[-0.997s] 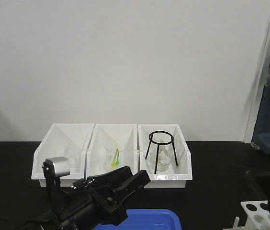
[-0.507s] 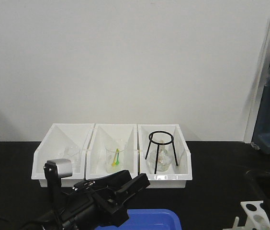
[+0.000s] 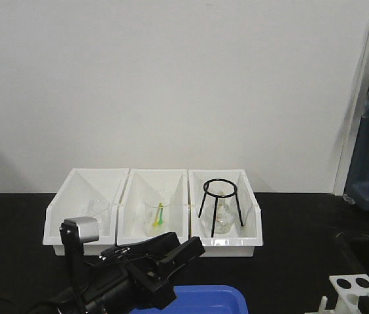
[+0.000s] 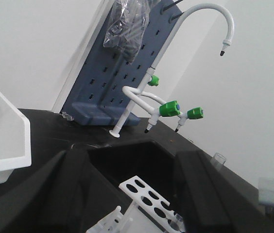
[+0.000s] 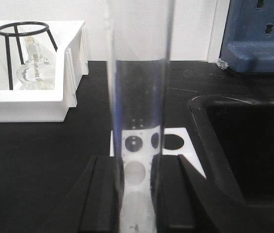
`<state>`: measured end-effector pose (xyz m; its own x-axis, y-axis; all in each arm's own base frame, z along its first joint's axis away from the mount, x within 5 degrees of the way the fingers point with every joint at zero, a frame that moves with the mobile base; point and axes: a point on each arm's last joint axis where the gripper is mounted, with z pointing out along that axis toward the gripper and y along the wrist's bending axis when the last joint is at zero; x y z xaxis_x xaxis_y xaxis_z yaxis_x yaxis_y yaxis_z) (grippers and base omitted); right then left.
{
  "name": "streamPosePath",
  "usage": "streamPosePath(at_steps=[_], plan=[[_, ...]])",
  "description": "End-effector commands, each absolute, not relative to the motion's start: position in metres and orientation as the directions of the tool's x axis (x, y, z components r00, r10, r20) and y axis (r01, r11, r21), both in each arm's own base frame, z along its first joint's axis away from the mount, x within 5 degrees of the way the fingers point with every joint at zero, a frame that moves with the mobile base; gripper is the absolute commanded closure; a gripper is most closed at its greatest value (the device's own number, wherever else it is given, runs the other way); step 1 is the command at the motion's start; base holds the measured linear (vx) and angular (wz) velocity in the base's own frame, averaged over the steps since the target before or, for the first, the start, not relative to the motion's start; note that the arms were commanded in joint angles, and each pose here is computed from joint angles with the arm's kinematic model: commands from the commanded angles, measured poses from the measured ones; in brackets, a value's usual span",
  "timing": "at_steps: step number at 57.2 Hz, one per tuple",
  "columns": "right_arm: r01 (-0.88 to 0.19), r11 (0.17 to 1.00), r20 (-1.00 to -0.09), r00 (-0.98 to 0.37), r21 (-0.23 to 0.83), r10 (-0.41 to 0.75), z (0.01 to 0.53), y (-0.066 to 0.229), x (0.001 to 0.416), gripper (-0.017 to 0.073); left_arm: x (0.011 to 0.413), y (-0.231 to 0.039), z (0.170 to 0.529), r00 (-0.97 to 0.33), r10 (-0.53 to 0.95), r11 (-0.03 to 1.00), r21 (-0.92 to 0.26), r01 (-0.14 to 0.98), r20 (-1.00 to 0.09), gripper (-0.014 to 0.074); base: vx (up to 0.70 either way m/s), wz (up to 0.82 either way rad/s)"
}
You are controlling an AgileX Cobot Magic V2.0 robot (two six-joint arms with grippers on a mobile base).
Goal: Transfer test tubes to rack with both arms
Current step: 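Lower the tube into a hole of the white rack with the right gripper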
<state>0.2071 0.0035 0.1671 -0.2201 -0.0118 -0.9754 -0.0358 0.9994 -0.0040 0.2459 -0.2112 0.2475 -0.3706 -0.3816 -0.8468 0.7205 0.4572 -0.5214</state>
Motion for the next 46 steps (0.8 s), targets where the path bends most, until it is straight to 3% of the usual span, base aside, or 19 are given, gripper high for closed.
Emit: streamPosePath(at_steps=[1, 18, 25, 33, 46], plan=[[-0.042, 0.999, -0.998, -0.055, -0.006, -0.008, 0.176, 0.004, 0.205, 0.0567, 0.245, -0.21, 0.274, -0.3, -0.469, 0.404, -0.504, 0.764, -0.831, 0.0078, 0.0, 0.0], [-0.037, 0.999, -0.999, -0.037, 0.002, 0.0, 0.158, 0.003, 0.199, 0.0558, 0.245, -0.21, 0.274, -0.3, -0.469, 0.404, -0.504, 0.764, -0.831, 0.0078, 0.0, 0.0], [-0.041, 0.999, -0.999, -0.047, 0.0, -0.002, 0.156, 0.004, 0.2, 0.0512, 0.245, -0.21, 0.274, -0.3, -0.469, 0.404, -0.504, 0.764, -0.831, 0.0078, 0.0, 0.0], [-0.048, 0.999, -0.999, -0.048, 0.0, -0.002, 0.156, 0.004, 0.2, 0.0394, 0.245, -0.21, 0.274, -0.3, -0.469, 0.404, -0.504, 0.764, -0.831, 0.0078, 0.0, 0.0], [-0.038, 0.999, -0.999, -0.05, 0.009, 0.007, 0.155, 0.003, 0.2, 0.0118, 0.245, -0.21, 0.274, -0.3, -0.469, 0.404, -0.504, 0.764, -0.831, 0.0078, 0.0, 0.0]])
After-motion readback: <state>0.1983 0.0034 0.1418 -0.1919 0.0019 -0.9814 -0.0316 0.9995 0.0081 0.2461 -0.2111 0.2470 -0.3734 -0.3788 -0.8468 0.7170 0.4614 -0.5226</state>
